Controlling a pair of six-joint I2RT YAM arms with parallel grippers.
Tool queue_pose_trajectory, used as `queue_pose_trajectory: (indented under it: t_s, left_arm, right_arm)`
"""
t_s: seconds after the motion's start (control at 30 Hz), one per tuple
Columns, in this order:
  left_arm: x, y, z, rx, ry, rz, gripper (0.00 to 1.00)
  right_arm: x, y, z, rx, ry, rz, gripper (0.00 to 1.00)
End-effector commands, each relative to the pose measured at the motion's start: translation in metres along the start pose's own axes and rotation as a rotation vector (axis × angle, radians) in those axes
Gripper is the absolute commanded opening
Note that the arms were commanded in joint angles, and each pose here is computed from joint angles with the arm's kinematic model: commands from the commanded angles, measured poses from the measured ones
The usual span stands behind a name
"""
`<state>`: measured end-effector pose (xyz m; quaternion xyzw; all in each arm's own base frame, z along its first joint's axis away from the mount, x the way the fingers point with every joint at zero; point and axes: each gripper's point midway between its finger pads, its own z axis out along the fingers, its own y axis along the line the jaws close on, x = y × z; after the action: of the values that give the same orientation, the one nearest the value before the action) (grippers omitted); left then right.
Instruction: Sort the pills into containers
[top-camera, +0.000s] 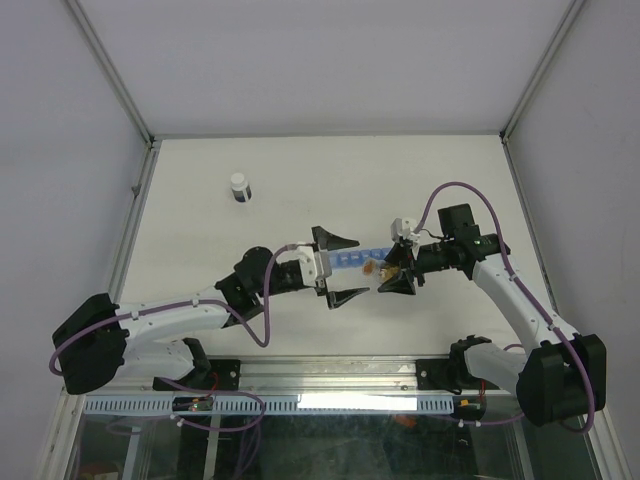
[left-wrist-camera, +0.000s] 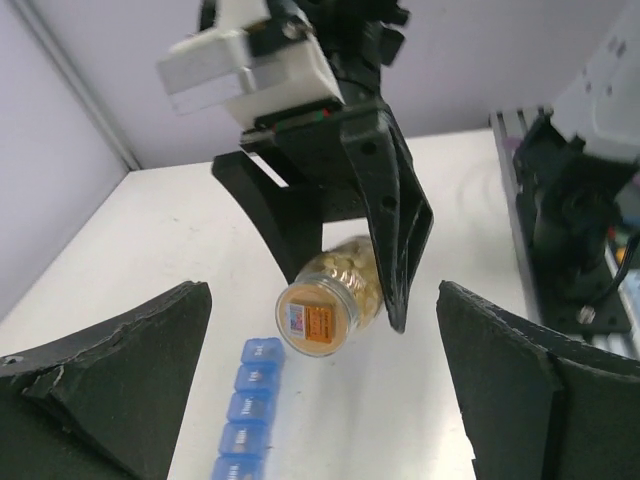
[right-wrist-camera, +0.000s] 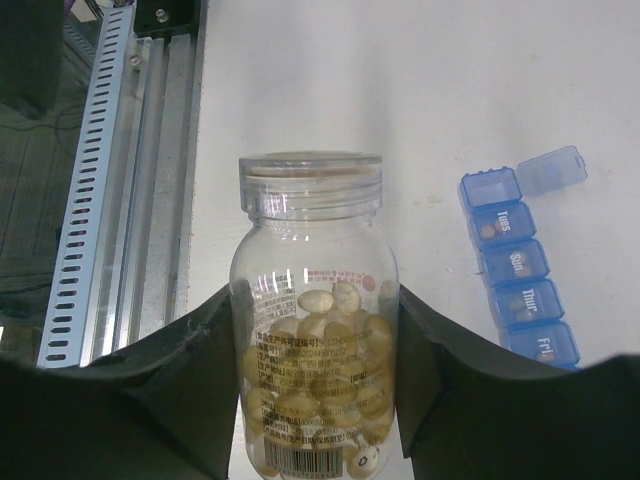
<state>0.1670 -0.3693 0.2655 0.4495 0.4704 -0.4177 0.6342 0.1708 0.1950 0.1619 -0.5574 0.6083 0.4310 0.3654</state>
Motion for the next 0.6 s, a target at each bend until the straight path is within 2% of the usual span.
queue_pose_trajectory:
  t_s: [0.0,0.23,0.43,0.57]
  left_arm:
    - [0.014,-0.008,0.004,0.194,0.013,0.273,0.99]
    - [0.029,0.01,0.015,0.243,0.058,0.246,0.97]
    - [0.03,0.012,0.023,0.258,0.061,0.214,0.82]
    - [0.029,0.012,0.024,0.263,0.058,0.209,0.76]
  right_arm:
    - [-0.027,-0.003,-0.003,-0.005,-0.058,-0.087,0.0]
    - [-0.026,-0.004,-0.002,-0.006,-0.057,-0.086,0.0]
    - [-0.026,-0.004,-0.002,-0.006,-0.057,-0.086,0.0]
    - [-0.026,-0.003,-0.002,-0.007,-0.057,-0.084,0.0]
